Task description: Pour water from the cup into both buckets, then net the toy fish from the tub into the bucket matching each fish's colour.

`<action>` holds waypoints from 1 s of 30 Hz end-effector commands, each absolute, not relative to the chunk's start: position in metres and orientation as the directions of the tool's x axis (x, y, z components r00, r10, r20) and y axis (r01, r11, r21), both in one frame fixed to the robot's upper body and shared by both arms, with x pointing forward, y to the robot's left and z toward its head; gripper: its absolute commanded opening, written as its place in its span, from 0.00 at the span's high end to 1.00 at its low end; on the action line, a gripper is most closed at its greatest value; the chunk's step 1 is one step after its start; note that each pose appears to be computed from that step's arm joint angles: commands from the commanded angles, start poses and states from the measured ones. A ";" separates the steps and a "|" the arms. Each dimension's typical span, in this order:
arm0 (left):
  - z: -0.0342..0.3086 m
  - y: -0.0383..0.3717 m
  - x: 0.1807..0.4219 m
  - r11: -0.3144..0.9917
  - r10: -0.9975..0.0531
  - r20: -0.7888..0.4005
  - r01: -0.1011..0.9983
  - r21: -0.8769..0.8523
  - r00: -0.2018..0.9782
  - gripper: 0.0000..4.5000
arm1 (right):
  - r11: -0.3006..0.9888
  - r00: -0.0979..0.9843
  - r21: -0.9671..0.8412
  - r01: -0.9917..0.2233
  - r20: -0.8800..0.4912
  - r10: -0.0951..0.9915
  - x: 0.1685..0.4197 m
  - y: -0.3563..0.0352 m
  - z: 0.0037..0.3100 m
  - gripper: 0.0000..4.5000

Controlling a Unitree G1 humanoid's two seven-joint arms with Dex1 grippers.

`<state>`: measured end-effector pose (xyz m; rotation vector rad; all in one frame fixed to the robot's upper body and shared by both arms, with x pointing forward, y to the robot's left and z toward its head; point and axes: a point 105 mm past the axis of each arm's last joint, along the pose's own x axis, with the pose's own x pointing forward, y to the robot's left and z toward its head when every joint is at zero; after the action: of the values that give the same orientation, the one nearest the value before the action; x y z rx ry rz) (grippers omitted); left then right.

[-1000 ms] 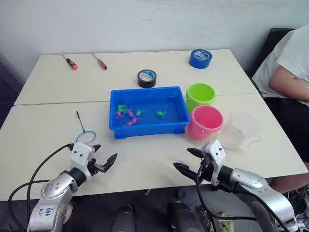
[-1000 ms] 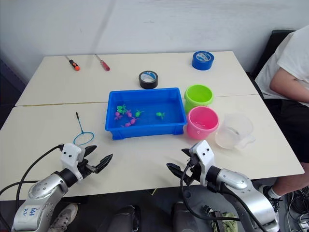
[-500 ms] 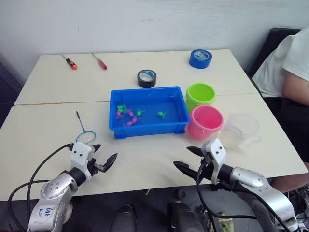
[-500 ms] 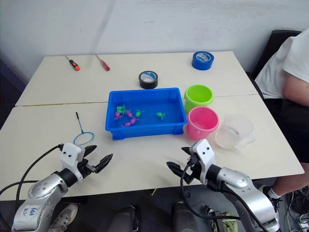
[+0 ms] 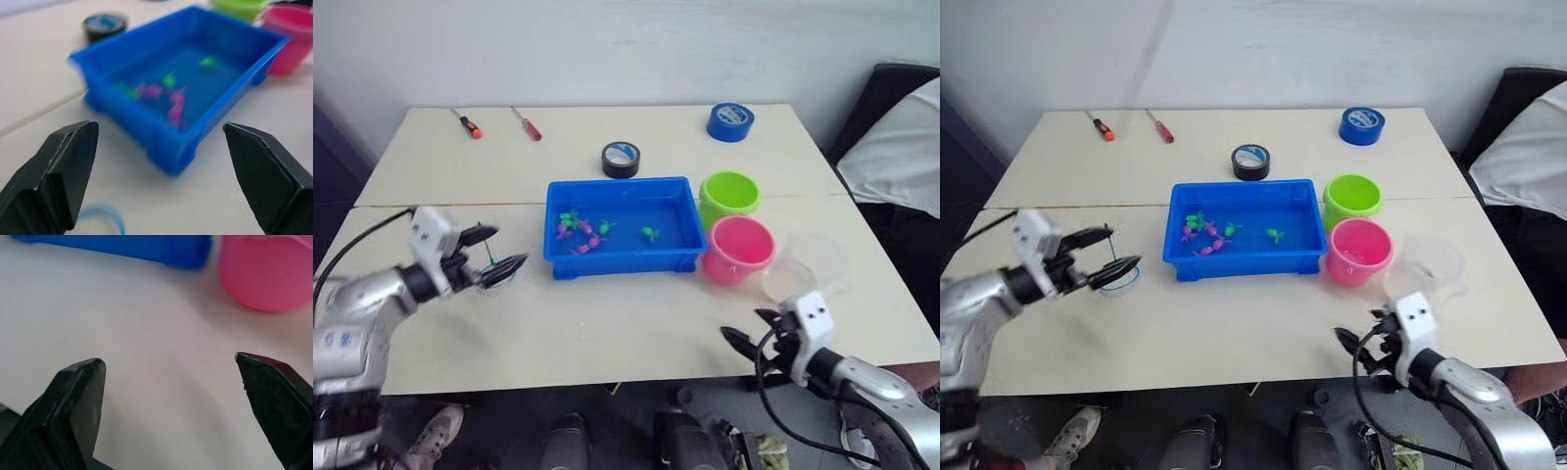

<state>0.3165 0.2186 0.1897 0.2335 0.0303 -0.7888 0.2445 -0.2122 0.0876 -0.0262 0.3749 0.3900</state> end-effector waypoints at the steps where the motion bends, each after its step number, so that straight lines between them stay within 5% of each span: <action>1: 0.198 0.179 0.316 0.507 -0.833 -0.130 0.837 0.207 0.537 0.01 | 0.982 0.921 0.052 -0.184 -0.340 0.191 0.244 -0.240 0.090 0.00; 14: 0.191 0.120 0.316 0.193 -0.954 -0.188 0.957 0.218 0.235 0.01 | 0.954 0.912 0.102 0.283 -0.337 -0.235 0.232 -0.288 0.074 0.00; 30: 0.185 0.114 0.318 0.176 -0.953 -0.197 0.952 0.251 0.228 0.01 | 0.831 0.838 0.157 0.534 -0.224 -0.497 0.263 -0.306 0.087 0.00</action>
<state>0.3189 0.1113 0.1769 0.3297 0.0264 -1.3623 0.2650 -0.2983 0.0781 0.2371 0.2218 -0.4993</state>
